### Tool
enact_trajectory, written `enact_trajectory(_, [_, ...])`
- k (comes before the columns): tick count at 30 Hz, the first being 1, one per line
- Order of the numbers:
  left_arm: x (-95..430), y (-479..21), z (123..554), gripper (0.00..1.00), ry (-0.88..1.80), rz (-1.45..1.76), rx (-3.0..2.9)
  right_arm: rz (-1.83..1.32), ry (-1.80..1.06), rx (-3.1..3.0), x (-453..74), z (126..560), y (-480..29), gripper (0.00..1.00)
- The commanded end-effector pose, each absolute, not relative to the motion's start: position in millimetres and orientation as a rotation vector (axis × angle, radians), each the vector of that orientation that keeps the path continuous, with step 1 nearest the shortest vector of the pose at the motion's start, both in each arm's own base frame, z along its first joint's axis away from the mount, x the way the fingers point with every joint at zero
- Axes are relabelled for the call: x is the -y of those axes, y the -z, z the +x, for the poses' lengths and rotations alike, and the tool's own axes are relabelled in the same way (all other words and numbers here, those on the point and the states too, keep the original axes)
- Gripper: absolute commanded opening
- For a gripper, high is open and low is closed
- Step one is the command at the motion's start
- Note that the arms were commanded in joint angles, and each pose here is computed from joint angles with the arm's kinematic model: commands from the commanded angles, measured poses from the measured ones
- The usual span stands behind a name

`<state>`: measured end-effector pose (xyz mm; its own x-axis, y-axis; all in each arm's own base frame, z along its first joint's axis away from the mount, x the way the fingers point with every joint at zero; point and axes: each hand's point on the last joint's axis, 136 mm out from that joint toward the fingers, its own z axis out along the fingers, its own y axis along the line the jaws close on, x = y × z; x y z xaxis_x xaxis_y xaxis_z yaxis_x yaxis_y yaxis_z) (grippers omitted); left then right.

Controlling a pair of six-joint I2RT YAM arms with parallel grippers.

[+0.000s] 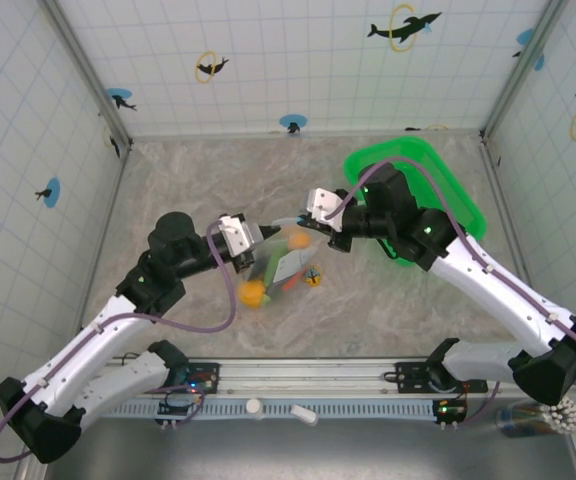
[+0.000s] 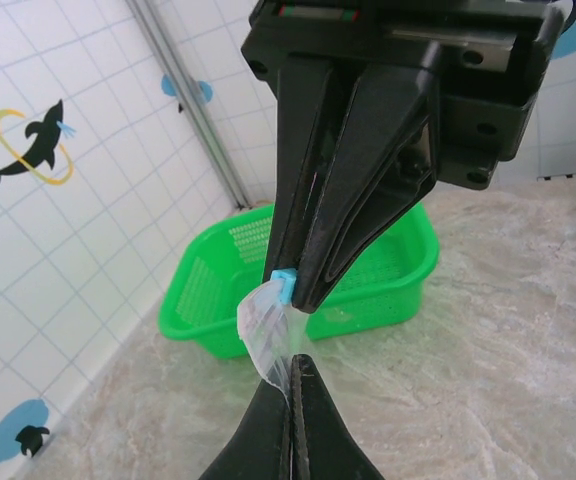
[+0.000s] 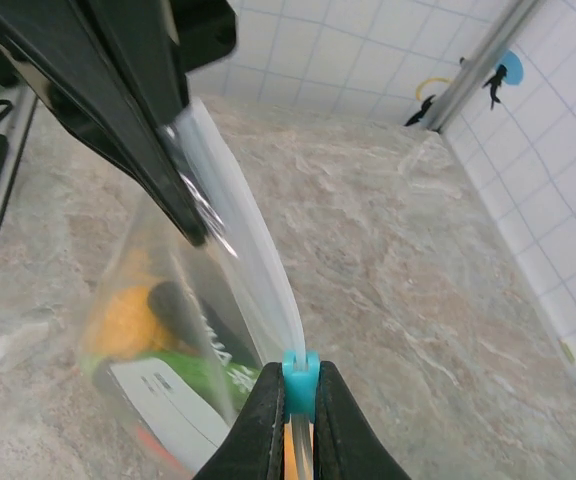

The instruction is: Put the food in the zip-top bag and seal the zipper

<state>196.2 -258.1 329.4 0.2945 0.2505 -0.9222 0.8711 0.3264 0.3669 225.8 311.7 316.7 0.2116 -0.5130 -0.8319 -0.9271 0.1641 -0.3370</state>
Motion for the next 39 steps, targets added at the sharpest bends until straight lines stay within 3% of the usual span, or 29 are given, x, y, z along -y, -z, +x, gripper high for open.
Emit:
enact_trajectory(1, [249.9,-367.0,188.2,0.00,0.568,1.139,-1.113,-1.394,-0.345,-1.599,-283.2,258.9,-294.4,0.00])
enact_trajectory(20, [205.5,-399.8,224.4,0.00,0.295,0.843,-1.146,-1.256,-0.325,-1.673,-254.6,272.4,-284.2,0.00])
enact_trajectory(39, [183.7,-418.6,229.1,0.00,0.202,0.723,-1.117,-1.179,-0.262,-1.744,-232.5,276.4,-274.5,0.00])
